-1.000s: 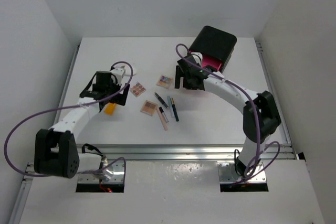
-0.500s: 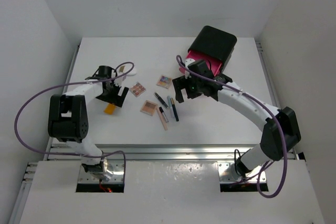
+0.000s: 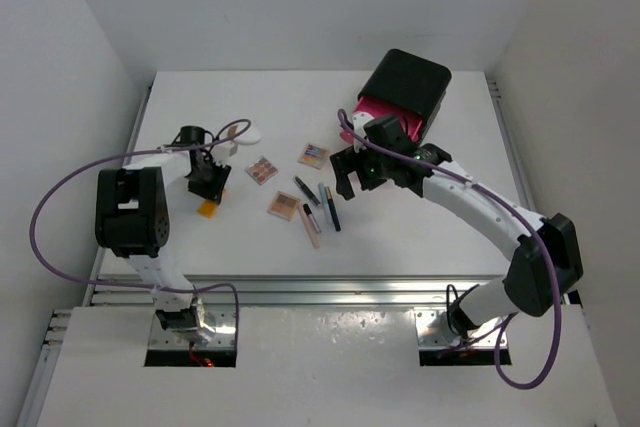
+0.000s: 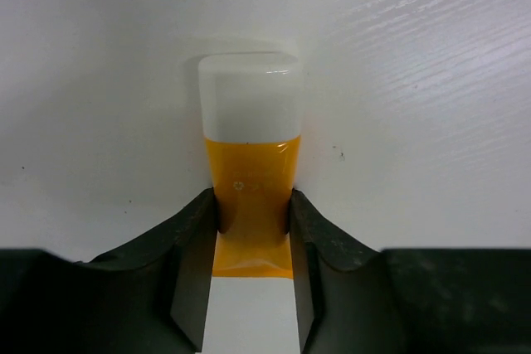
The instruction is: Organize the makeup
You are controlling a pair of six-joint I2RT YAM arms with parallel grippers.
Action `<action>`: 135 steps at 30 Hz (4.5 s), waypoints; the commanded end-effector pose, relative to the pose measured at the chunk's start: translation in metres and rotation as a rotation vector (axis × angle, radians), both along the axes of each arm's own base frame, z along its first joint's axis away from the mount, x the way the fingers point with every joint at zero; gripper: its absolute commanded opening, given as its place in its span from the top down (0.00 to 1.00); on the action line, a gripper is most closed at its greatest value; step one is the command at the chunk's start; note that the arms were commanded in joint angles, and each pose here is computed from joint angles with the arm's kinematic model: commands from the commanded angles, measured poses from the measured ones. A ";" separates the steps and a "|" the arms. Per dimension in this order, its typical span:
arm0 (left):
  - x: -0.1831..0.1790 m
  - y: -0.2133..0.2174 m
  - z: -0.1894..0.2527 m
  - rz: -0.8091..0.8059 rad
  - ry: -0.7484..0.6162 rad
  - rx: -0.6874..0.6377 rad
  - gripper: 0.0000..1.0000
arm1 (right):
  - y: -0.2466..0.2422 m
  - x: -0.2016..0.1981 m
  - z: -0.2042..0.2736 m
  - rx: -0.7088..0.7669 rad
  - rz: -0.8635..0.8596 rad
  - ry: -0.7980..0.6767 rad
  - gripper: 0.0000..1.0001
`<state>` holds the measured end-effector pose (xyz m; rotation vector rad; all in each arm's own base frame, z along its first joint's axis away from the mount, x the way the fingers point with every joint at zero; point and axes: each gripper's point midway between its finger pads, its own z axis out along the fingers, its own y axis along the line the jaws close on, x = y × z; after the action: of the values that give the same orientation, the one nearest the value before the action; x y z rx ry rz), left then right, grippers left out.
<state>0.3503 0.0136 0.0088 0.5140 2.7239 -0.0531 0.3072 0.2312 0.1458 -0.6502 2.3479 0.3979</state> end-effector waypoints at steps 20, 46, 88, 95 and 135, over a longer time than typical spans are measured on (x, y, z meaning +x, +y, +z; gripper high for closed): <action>0.129 -0.181 0.303 -0.264 -0.694 -0.132 0.64 | -0.137 0.017 0.087 0.009 -0.475 -0.267 0.00; 0.152 -0.420 0.213 -0.228 -0.615 -0.440 0.54 | -0.204 -0.037 0.048 -0.008 -0.784 -0.106 0.04; 0.272 -0.078 0.121 0.468 -0.572 -0.064 0.00 | -0.178 -0.035 0.032 -0.070 -0.669 -0.009 0.03; 0.279 -0.061 0.089 0.475 -0.580 0.054 0.00 | -0.176 -0.041 0.021 -0.108 -0.669 0.029 0.03; 0.208 -0.066 0.032 0.350 -0.369 -0.079 0.00 | -0.173 -0.050 0.009 -0.183 -0.639 0.033 0.02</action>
<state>0.5454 -0.0519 0.0395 -0.0208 2.4199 0.1069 0.2580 0.0618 0.1491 0.0400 2.5107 -0.0712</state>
